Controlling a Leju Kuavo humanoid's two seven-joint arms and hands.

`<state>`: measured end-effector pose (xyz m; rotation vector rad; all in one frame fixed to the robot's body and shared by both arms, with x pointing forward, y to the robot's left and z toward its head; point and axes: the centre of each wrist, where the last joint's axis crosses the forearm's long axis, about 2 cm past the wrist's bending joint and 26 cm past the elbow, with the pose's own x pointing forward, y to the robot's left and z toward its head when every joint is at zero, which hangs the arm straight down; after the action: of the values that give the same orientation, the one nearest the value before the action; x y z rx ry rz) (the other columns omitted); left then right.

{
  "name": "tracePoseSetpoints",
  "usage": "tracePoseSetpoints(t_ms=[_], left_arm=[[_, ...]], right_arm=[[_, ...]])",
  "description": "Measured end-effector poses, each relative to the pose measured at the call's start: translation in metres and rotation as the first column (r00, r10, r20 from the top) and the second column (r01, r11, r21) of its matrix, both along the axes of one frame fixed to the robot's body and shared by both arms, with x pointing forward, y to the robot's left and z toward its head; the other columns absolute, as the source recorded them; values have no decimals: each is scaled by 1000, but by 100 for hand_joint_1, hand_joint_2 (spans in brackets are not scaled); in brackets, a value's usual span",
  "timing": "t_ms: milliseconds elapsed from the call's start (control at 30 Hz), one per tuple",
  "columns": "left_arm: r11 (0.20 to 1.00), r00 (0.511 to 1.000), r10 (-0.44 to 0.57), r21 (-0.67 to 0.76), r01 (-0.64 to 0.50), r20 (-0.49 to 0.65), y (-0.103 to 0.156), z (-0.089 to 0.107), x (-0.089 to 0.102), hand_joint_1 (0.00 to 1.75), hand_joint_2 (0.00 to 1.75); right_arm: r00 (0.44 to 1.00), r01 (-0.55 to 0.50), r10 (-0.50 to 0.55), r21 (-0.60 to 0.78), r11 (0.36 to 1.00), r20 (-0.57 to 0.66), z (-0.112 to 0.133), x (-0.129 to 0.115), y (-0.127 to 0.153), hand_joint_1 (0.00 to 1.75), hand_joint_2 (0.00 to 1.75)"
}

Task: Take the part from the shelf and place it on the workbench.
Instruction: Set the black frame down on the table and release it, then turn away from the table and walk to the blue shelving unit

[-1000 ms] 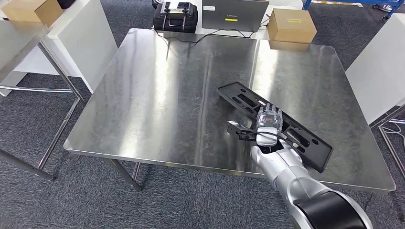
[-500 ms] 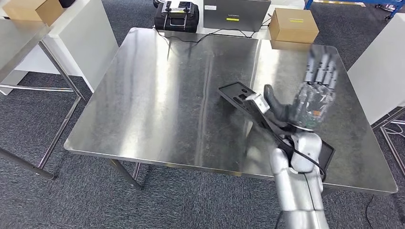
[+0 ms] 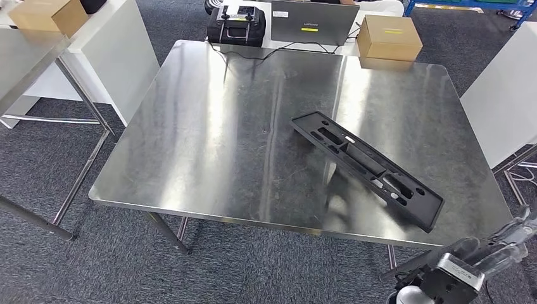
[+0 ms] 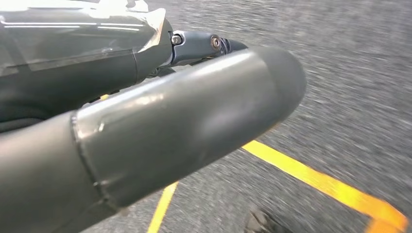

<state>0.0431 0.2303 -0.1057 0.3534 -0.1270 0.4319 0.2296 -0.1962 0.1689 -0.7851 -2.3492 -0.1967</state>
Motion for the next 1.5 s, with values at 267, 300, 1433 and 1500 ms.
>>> tracePoseSetpoints(t_ms=[267,300,1433,1500], left_arm=[[996,993,91,-1,-91,-71,-10,2,-1,0,0],[995,992,100,-2,-101,-74,-11,2,-1,0,0],[986,983,165,-9,-166,-85,-21,4,0,0,0],[987,984,159,-9,-160,-84,-20,3,0,0,0]], right_arm=[[990,-90,90,2,996,-112,-28,-11,7,0,0],[988,-98,97,-1,995,-117,-29,-12,8,0,0],[969,-190,167,-118,975,-184,-39,-8,24,0,0],[960,-214,195,-76,974,-198,-40,-8,25,0,0]])
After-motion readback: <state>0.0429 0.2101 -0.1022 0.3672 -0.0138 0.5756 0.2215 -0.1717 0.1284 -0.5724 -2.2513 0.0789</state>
